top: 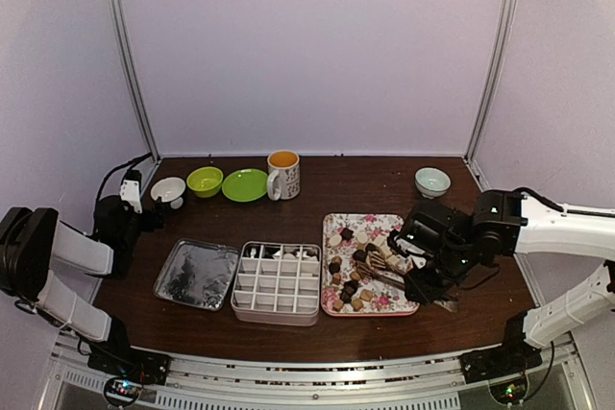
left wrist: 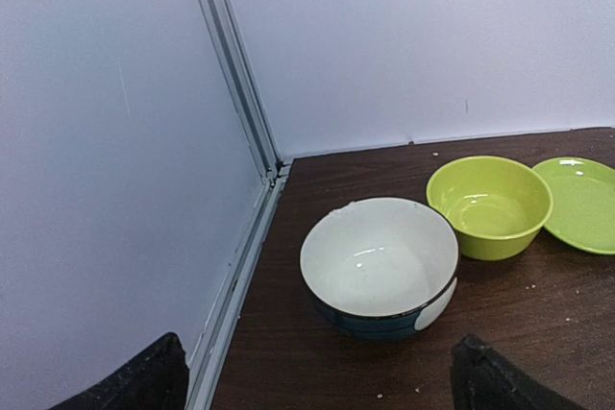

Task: Pack the chocolate
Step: Pick up the fake chocolate from the plate.

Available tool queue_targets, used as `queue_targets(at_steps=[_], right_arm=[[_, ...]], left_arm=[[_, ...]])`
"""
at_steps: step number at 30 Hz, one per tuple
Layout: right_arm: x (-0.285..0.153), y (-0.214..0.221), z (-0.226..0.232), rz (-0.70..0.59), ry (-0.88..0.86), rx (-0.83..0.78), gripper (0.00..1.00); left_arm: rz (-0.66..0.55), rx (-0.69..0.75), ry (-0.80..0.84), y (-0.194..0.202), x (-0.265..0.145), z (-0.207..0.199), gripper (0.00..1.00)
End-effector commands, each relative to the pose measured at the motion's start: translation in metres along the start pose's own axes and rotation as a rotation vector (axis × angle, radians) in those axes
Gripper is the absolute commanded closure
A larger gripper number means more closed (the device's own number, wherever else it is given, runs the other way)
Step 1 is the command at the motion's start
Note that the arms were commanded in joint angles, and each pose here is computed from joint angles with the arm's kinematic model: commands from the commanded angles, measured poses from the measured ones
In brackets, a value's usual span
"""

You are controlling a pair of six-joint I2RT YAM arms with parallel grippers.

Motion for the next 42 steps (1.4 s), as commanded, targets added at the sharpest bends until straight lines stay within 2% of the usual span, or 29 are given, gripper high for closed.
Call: queue_targets(at_steps=[1, 33, 38, 42], right_arm=[[-0.006, -0.009, -0.004, -0.034, 0.031, 0.0, 0.65], [0.02, -0.016, 0.005, 0.033, -0.009, -0.017, 0.69], [0.016, -0.021, 0.005, 0.03, -0.004, -0.022, 0.75], [-0.003, -0.03, 0.003, -0.026, 0.005, -0.015, 0.77]], left_arm=[[-0.071, -0.019, -0.014, -0.016, 0.003, 0.003, 0.02], [-0.071, -0.018, -0.012, -0.016, 0.003, 0.003, 0.02], [-0.072, -0.018, -0.014, -0.017, 0.003, 0.003, 0.02], [-0.071, -0.018, -0.014, -0.017, 0.003, 0.003, 0.02]])
Point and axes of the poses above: each gripper's point midway between its finger pads, its own x axis out along the fingers, its own z axis along the line the jaws close on, y = z × x, the point moved 7 cm from there along -x, back along the fingers, and after that the axes turned 6 degrees about -x, right-handed, at the moved point
